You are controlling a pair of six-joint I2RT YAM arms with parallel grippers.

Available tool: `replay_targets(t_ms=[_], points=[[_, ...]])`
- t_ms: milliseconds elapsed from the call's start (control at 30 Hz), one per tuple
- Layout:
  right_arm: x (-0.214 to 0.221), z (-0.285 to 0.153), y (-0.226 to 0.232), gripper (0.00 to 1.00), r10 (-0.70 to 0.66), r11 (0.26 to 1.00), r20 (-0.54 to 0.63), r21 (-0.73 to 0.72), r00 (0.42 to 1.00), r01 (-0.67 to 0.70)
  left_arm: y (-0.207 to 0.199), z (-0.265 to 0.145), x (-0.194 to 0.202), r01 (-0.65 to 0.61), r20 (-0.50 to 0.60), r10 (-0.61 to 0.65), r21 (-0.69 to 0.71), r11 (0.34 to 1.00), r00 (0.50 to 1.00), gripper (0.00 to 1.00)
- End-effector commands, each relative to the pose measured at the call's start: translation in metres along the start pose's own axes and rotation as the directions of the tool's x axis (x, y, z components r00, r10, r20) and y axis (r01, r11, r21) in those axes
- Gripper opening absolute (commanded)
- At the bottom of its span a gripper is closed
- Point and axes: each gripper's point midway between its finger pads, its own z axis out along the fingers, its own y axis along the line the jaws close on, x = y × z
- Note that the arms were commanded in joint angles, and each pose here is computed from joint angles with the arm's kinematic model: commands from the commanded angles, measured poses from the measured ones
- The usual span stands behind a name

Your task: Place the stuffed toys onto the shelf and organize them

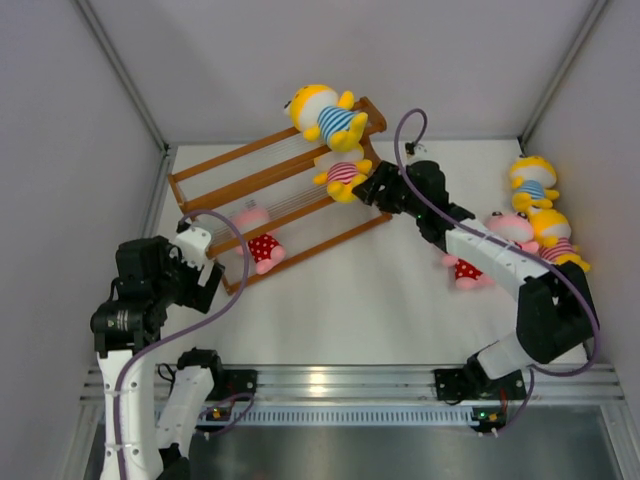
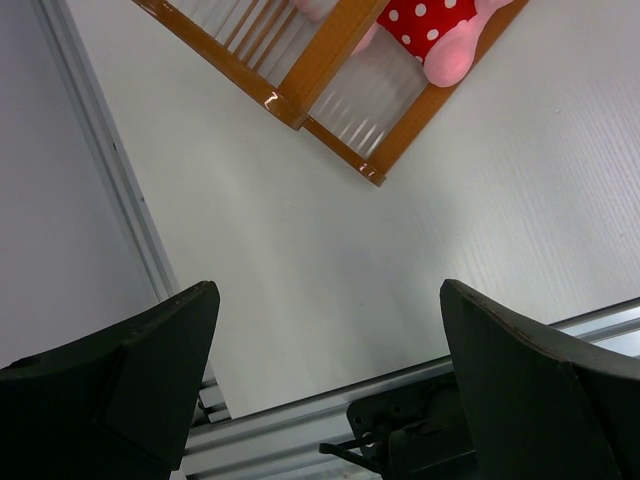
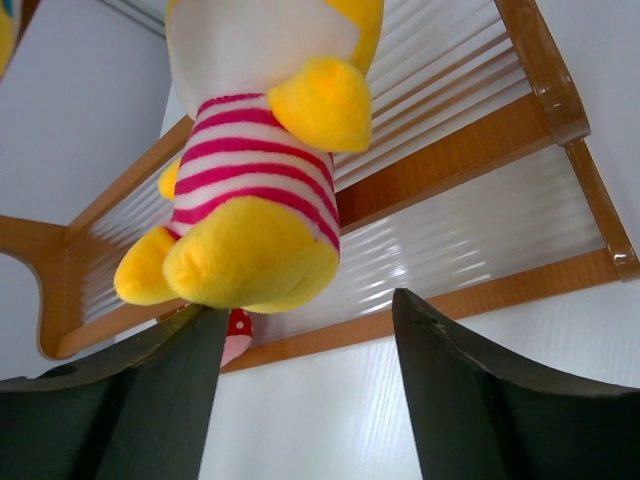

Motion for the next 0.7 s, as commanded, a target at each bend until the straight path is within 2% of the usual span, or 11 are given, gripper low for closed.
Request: replay_targets(t_ms=[0,33,100,200,233,333,500,567,667], points=[[-0.034,0.014,0.036,0.64,0.023,0.994,0.098,-0.105,0.995,-0.012,0.002,-0.002,0.002,-0.010,-0.002,0.010,-0.012,1.000,1.000,0.98],[-0.038,0.016,0.040,0.57,0.019,0.994,0.101,-0.113,0.995,-0.008,0.003,-0.001,0.003,-0.013,-0.008,0.013,-0.016,1.000,1.000,0.98],[-0.039,0.019,0.036,0.49,0.012,0.995,0.095,-0.101,0.995,-0.002,0.005,-0.002,0.003,-0.019,-0.011,0.018,-0.029,0.999,1.000,0.98],[-0.045,0.017,0.030,0.28,0.010,0.996,0.108,-0.092,0.994,0.000,0.007,-0.001,0.005,-0.023,-0.020,0.022,-0.037,0.999,1.000,0.98],[-0.048,0.015,0.028,0.16,0.006,0.996,0.110,-0.089,0.994,0.004,0.007,-0.001,0.006,-0.026,-0.024,0.025,-0.035,0.999,0.999,0.98],[-0.049,0.015,0.029,0.01,-0.044,0.989,0.083,-0.135,0.996,0.055,0.006,0.001,0.006,-0.030,-0.027,0.030,-0.025,0.999,0.999,0.98],[-0.040,0.014,0.043,0.00,-0.225,0.923,-0.030,-0.328,0.974,0.203,0.006,0.002,0.007,-0.033,-0.031,0.032,-0.023,0.999,0.999,0.98],[-0.045,0.019,0.045,0.00,-0.280,0.902,-0.036,-0.352,0.959,0.250,0.006,0.002,0.008,-0.031,-0.034,0.030,-0.024,0.999,0.999,0.98],[-0.048,0.026,0.036,0.00,-0.270,0.912,-0.067,-0.338,0.960,0.233,0.006,0.001,0.007,-0.030,-0.030,0.030,-0.026,0.999,0.999,0.98]])
